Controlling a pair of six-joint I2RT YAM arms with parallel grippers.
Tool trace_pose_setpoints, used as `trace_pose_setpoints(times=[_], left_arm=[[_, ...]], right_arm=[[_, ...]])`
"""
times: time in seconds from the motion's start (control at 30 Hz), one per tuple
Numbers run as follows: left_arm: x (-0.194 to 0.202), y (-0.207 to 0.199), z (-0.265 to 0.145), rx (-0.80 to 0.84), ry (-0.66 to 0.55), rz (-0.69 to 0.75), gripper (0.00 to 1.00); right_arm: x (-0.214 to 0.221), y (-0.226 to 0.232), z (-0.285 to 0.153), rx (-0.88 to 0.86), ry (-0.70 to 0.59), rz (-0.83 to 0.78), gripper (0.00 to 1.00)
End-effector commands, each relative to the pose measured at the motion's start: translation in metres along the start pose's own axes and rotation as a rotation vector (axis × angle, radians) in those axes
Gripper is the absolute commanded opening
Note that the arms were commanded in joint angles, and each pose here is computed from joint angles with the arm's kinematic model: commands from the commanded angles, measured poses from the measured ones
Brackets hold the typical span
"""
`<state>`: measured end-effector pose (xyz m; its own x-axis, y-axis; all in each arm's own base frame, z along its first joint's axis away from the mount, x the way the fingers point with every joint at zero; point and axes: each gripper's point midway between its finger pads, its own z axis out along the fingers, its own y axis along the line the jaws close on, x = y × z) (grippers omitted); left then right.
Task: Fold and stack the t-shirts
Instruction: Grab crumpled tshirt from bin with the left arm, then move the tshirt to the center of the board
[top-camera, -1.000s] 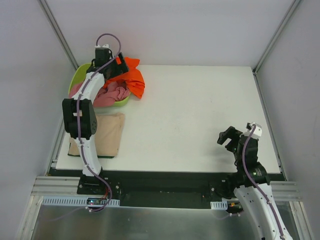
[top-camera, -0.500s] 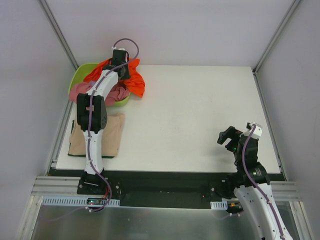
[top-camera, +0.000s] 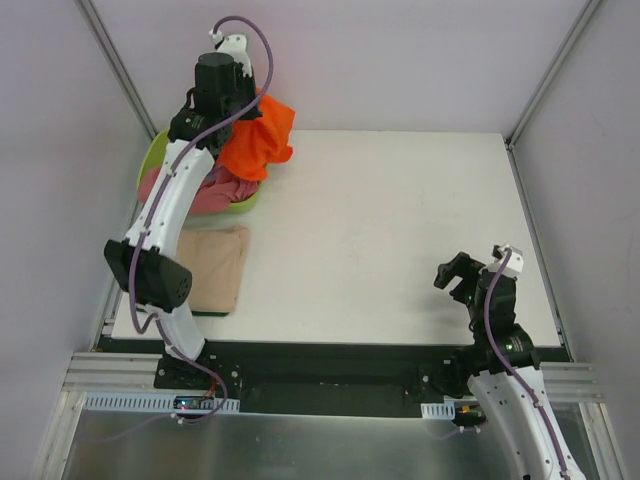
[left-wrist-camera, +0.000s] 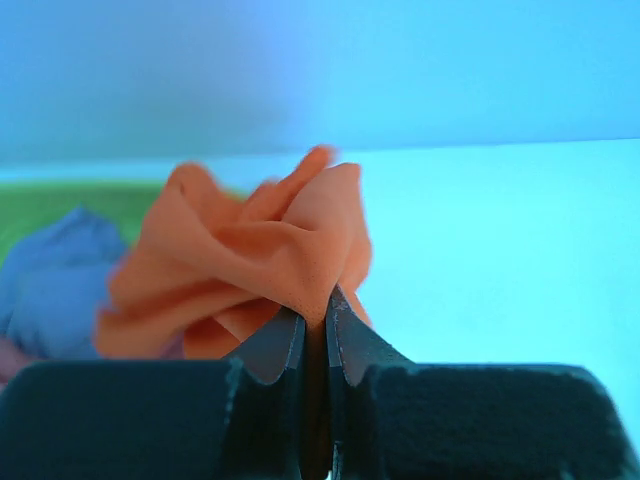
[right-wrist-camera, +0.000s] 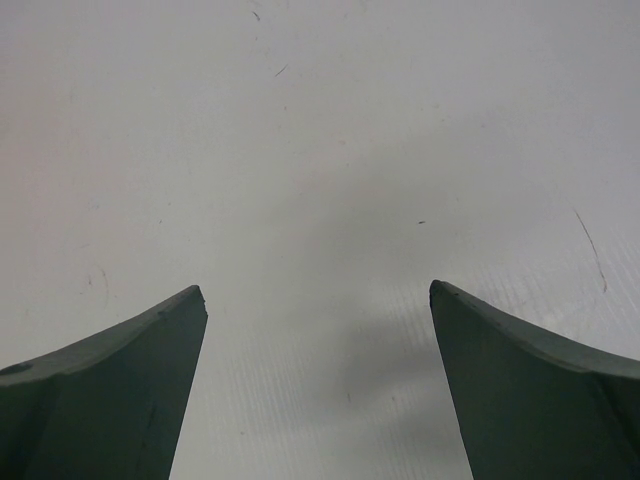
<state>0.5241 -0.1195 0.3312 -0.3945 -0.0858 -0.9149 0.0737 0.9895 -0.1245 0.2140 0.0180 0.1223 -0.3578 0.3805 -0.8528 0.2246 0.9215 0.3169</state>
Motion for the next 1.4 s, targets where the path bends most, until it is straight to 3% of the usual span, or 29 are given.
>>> trace_pose_setpoints(times=[0.0,0.2,0.3,0.43,0.53,0.63,0.67,0.77,0.93,1.1,1.27,1.37], left_arm=[[-0.096,-0.093,-0.13,0.339,-0.298,0.124,0.0],[-0.102,-0.169,-0.223,0.707,-0.383,0.173,0.0],[-0.102,-0.178,-0.227,0.735,-0.397,0.152,0.0],[-0.086,-0.175,-0.192,0.66,-0.336,0.113,0.03],[-0.036,-0.178,-0.154,0.651,-0.193,0.098,0.24],[0.017,-0.179,-0.115,0.625,-0.057,0.106,0.85],[0.031,-0.175,-0.102,0.593,-0.018,0.108,0.99],[0.074,-0.153,-0.078,0.465,0.095,0.107,0.99],[0.135,-0.116,-0.088,0.324,0.199,0.003,0.99],[0.207,-0.089,-0.116,0.285,0.287,-0.113,0.99],[0.27,-0.071,-0.136,0.26,0.397,-0.191,0.99],[0.297,-0.08,-0.154,0.339,0.48,-0.247,0.99]], right_arm=[[-0.005,0.004,0.002,-0.02,-0.023,0.008,0.96],[-0.005,0.005,0.0,-0.026,-0.023,0.012,0.96],[-0.005,0.004,-0.001,-0.024,-0.029,0.015,0.96],[-0.006,0.004,-0.003,-0.031,-0.043,0.02,0.96],[-0.008,0.003,-0.004,-0.027,-0.056,0.028,0.96],[-0.008,0.001,-0.004,-0.021,-0.059,0.033,0.96],[-0.008,0.001,-0.003,-0.019,-0.059,0.034,0.96],[-0.005,0.004,-0.002,-0.034,-0.042,0.025,0.96],[0.007,0.031,0.0,-0.183,0.038,-0.045,0.96],[0.039,0.072,-0.007,-0.361,0.278,-0.101,0.98],[0.077,0.093,-0.008,-0.262,0.443,-0.231,0.97],[0.092,0.098,-0.01,-0.161,0.51,-0.319,0.95]])
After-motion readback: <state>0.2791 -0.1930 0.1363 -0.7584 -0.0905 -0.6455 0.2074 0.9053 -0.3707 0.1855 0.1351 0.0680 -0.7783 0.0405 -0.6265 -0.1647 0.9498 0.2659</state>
